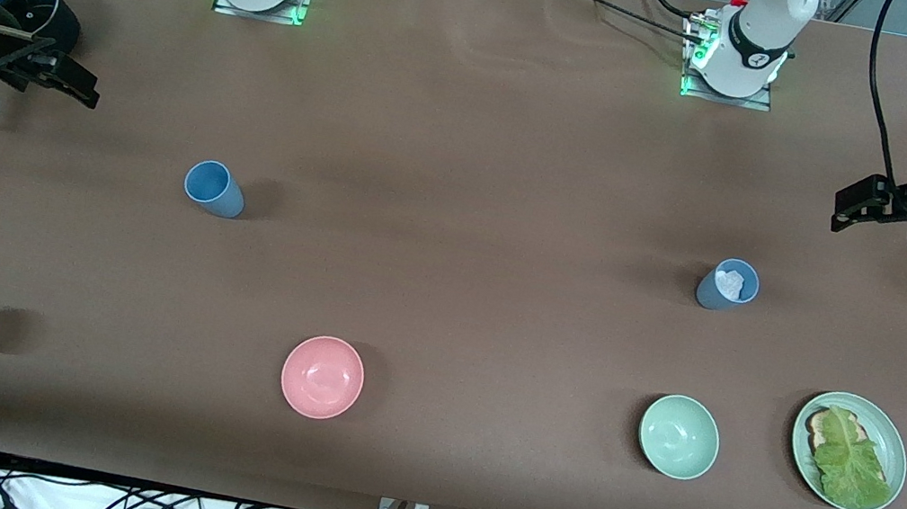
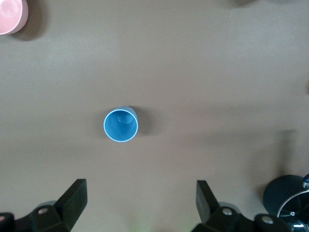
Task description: Stack blue cups with both arms
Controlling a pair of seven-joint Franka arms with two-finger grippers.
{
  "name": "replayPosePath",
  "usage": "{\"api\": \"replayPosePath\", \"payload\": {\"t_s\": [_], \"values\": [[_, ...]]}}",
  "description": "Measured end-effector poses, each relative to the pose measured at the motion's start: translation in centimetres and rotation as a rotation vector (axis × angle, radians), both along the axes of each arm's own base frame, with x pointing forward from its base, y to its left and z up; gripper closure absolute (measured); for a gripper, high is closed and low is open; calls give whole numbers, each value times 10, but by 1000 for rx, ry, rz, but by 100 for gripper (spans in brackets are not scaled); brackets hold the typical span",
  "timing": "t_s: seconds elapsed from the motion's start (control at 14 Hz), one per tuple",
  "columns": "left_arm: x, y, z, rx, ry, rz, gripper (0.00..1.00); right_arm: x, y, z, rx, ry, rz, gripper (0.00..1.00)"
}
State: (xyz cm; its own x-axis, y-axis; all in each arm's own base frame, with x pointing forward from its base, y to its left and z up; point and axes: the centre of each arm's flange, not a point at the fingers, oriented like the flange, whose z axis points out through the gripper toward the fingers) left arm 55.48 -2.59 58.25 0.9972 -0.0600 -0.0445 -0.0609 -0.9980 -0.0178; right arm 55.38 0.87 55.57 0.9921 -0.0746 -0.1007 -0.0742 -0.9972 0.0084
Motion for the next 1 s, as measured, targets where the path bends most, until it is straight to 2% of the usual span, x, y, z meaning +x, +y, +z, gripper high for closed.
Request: {"api": "replayPosePath", "payload": {"t_s": [1.0], "values": [[1, 0, -5, 0, 14, -1, 0, 0, 0, -1, 0, 3, 0, 0]]}}
